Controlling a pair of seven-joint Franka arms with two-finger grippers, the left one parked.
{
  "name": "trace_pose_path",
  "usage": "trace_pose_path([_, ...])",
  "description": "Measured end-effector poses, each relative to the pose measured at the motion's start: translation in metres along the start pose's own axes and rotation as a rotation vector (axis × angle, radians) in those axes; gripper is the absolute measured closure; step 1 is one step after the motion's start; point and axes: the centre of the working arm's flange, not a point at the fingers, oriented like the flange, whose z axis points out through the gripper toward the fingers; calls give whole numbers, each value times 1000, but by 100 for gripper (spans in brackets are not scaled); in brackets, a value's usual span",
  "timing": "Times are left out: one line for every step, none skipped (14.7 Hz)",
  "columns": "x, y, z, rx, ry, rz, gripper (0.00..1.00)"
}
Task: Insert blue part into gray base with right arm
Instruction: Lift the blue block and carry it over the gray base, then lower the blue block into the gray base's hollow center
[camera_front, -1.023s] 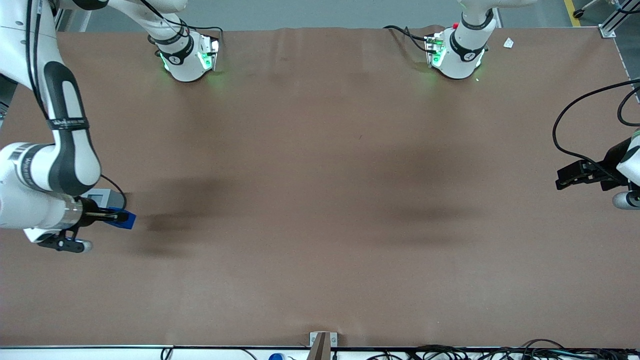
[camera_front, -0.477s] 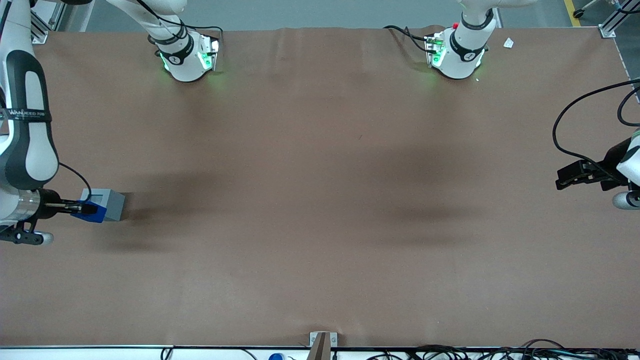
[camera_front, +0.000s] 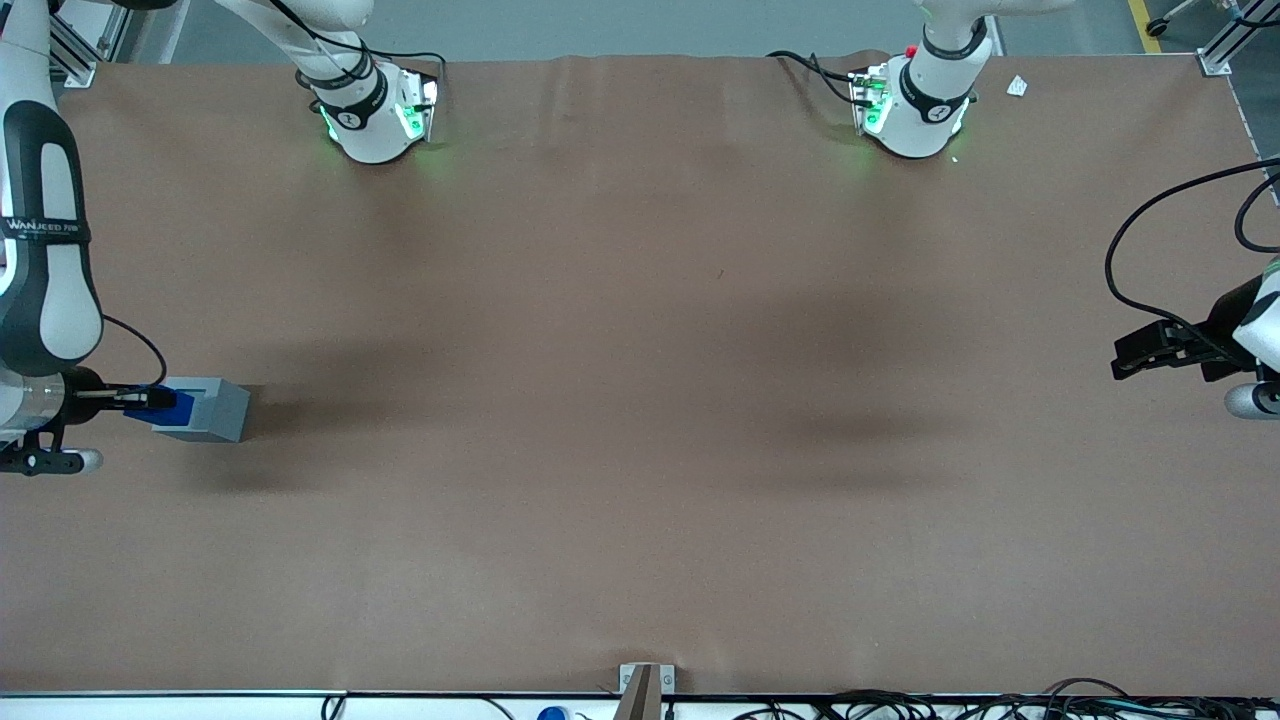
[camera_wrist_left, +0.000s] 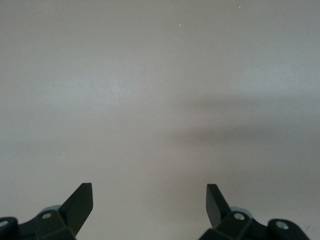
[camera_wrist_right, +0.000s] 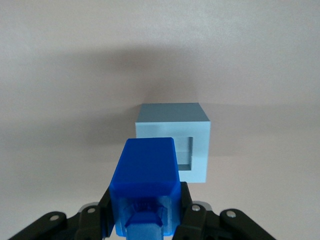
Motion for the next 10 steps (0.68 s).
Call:
trace_pose_path([-1,2,1,-6,-5,-9,49])
trace_pose_path([-2,4,3,-7,-11,-12,49])
trace_pose_path([-3,5,5,-6,-17,-11,49])
trace_pose_path([-4,6,7,-5,-23,-9,49])
trace_pose_path([-5,10,8,-4,-26,-4,49])
trace_pose_path([-7,14,9,-2,-27,2,49])
trace_pose_path([-8,18,9,0,-27,9,49])
trace_pose_path([-9,22,10,1,-28,15,49])
trace_pose_path([-10,25,11,3,-29,21,49])
trace_pose_path([-10,27,13,4,-31,25,49])
